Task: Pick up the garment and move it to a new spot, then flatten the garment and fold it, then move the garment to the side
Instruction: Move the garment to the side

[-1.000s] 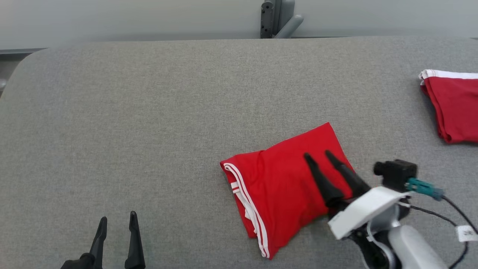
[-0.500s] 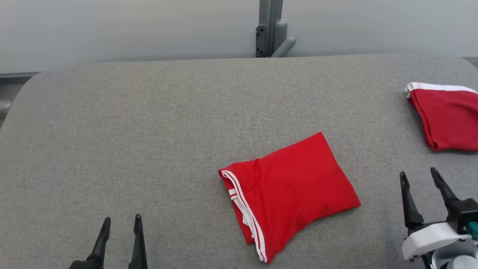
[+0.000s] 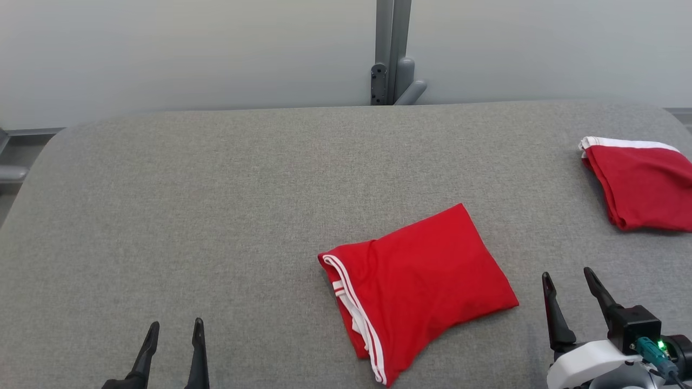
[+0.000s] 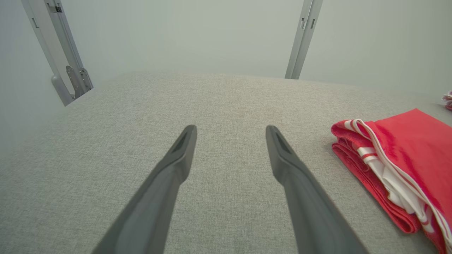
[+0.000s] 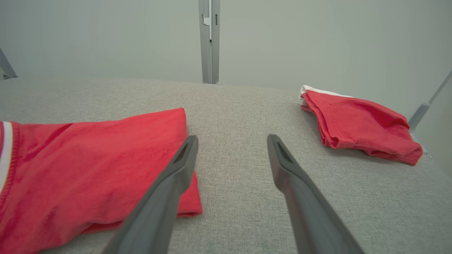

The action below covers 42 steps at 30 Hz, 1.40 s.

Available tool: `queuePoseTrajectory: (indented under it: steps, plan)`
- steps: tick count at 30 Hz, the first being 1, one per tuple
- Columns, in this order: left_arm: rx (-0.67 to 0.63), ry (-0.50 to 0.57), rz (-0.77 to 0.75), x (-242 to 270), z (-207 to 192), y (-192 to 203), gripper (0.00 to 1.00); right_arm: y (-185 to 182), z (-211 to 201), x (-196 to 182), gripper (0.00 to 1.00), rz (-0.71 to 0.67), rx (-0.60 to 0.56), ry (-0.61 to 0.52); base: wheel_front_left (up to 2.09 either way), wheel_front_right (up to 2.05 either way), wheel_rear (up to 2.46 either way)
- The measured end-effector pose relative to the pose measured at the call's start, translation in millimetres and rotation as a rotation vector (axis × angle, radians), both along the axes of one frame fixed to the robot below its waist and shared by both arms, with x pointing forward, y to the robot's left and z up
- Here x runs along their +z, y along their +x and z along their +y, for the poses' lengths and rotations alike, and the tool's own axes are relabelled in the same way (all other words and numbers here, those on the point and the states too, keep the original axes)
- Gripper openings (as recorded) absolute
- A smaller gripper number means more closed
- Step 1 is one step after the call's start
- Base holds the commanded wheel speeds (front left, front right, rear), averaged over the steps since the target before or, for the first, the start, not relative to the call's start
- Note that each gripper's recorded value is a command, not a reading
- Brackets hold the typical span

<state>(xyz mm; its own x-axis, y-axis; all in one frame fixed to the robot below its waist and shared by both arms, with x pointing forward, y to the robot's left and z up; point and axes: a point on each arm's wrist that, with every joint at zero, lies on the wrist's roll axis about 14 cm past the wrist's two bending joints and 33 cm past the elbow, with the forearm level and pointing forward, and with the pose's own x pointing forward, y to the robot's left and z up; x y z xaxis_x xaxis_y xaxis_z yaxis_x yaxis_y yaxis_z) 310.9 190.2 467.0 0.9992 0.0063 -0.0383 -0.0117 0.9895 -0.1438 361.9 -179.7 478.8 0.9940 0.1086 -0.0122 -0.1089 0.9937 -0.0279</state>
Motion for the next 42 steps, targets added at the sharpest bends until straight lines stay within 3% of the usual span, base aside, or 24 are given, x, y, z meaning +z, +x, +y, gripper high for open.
queuePoseTrajectory:
  steps: [7, 10, 15, 20, 23, 31, 32, 33, 34, 42]
  plan:
    - [0.002, -0.005, 0.005, -1.4, 1.0, -0.2, 1.00, 3.4, 4.3, 1.0, 1.00, -0.003, -0.004, 0.048, 0.00, 0.00, 0.00]
    - [0.004, -0.013, 0.003, -0.6, 1.3, 4.3, 1.00, 25.6, 18.1, 12.2, 1.00, -0.017, 0.033, 0.113, 0.00, 0.00, 0.00]
    - [-0.006, -0.024, 0.015, -4.0, -2.2, 13.2, 1.00, 62.8, 40.8, 4.9, 1.00, 0.162, 0.146, 0.041, 0.00, 0.00, 0.00]
    - [-0.004, -0.037, 0.034, -9.9, -2.5, 19.8, 1.00, 74.6, 56.4, -27.4, 1.00, 0.378, 0.228, -0.059, 0.00, 0.00, 0.00]
    - [0.005, -0.042, 0.032, -9.4, 0.5, 22.7, 1.00, 79.5, 61.9, -40.2, 1.00, 0.434, 0.259, -0.116, 0.00, 0.00, 0.00]
    - [0.032, -0.054, 0.048, -14.0, 7.0, 21.5, 1.00, 73.0, 75.4, -83.1, 1.00, 0.597, 0.284, -0.090, 0.00, 0.00, 0.00]
    - [0.031, -0.055, 0.050, -14.4, 6.4, 21.9, 1.00, 73.4, 76.7, -84.1, 0.67, 0.603, 0.285, -0.081, 0.00, 0.00, 0.00]
    - [0.029, -0.057, 0.049, -14.5, 5.9, 22.5, 1.00, 75.5, 77.9, -82.1, 0.04, 0.599, 0.283, -0.061, 0.00, 0.00, 0.00]
    - [0.030, -0.057, 0.049, -14.5, 5.7, 23.5, 1.00, 78.3, 78.5, -79.3, 0.00, 0.592, 0.279, -0.039, 0.00, 0.00, 0.00]
    - [-0.010, -0.060, 0.031, -10.4, -4.9, 39.6, 1.00, 102.8, 53.2, -42.9, 0.00, 0.480, 0.197, 0.088, 0.00, 0.00, 0.00]
